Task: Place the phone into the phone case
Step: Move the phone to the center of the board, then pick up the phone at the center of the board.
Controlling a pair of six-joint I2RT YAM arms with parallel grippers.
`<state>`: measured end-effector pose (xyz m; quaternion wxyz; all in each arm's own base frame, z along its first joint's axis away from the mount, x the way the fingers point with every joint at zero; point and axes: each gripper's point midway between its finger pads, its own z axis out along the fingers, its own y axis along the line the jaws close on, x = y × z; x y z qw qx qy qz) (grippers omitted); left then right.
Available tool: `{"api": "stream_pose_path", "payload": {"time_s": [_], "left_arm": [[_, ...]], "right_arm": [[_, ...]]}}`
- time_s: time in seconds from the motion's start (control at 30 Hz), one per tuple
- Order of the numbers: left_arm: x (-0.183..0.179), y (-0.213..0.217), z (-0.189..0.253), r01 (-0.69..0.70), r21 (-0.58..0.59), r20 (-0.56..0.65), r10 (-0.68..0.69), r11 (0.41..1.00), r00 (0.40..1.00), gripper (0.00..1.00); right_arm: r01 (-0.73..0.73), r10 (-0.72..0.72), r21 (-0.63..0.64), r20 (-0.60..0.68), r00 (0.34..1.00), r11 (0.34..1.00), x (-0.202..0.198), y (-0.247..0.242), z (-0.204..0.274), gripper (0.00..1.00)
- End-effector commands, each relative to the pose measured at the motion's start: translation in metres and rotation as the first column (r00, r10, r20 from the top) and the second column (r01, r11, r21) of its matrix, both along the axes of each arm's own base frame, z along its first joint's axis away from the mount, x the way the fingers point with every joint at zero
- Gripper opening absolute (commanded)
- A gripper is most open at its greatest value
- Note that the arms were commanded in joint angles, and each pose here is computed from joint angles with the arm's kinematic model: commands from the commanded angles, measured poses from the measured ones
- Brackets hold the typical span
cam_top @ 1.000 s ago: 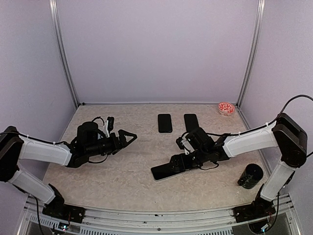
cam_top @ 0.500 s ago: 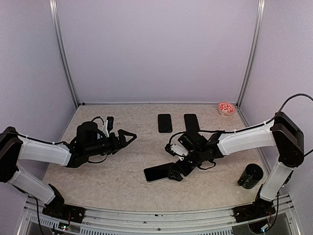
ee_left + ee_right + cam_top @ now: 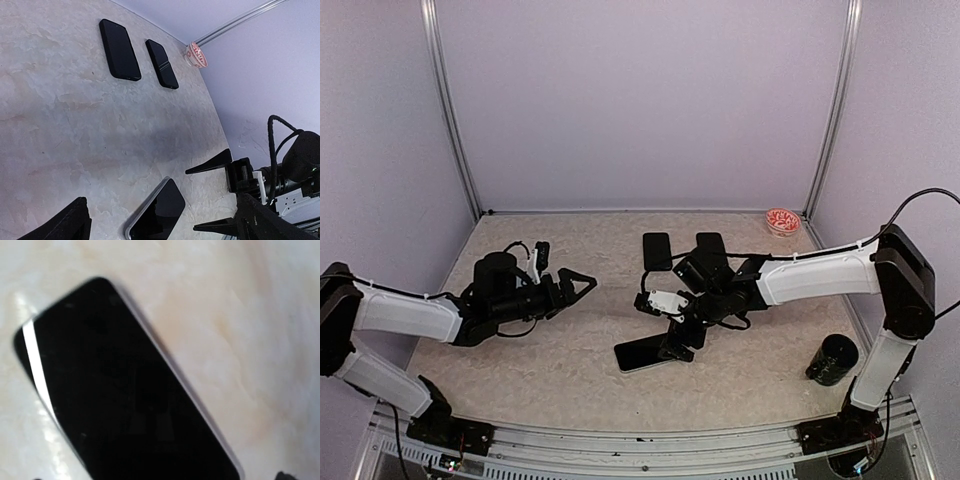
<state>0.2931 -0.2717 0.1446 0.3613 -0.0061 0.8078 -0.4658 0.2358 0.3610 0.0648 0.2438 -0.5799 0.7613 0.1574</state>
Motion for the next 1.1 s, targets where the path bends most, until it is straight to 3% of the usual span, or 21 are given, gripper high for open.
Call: {"api": "stream_pose_path", "payload": {"time_s": [0.0, 0.33, 0.77, 1.07], "left_arm": [[-0.003, 0.008, 0.005, -0.022, 0.006, 0.025, 0.022, 1.000, 0.999, 0.99], [-0.004, 0.017, 0.007, -0.058, -0.004, 0.024, 0.058, 0.998, 0.998, 0.99], [-0.005, 0.025, 0.003, -0.074, -0.009, 0.017, 0.075, 0.997, 0.997, 0.99], [-0.007, 0.026, 0.002, -0.077, -0.011, 0.014, 0.077, 0.997, 0.997, 0.99]], "right_arm": [[-0.223, 0.218, 0.043, 0.086, 0.972, 0.974, -0.012, 0.019, 0.007, 1.00], [-0.413, 0.414, 0.114, 0.015, 0.910, 0.904, -0.036, 0.041, -0.014, 1.00], [-0.444, 0.439, 0.108, 0.069, 0.896, 0.889, -0.032, 0.044, -0.036, 1.00], [-0.444, 0.445, 0.090, 0.014, 0.896, 0.891, -0.025, 0.047, -0.062, 1.00]]}}
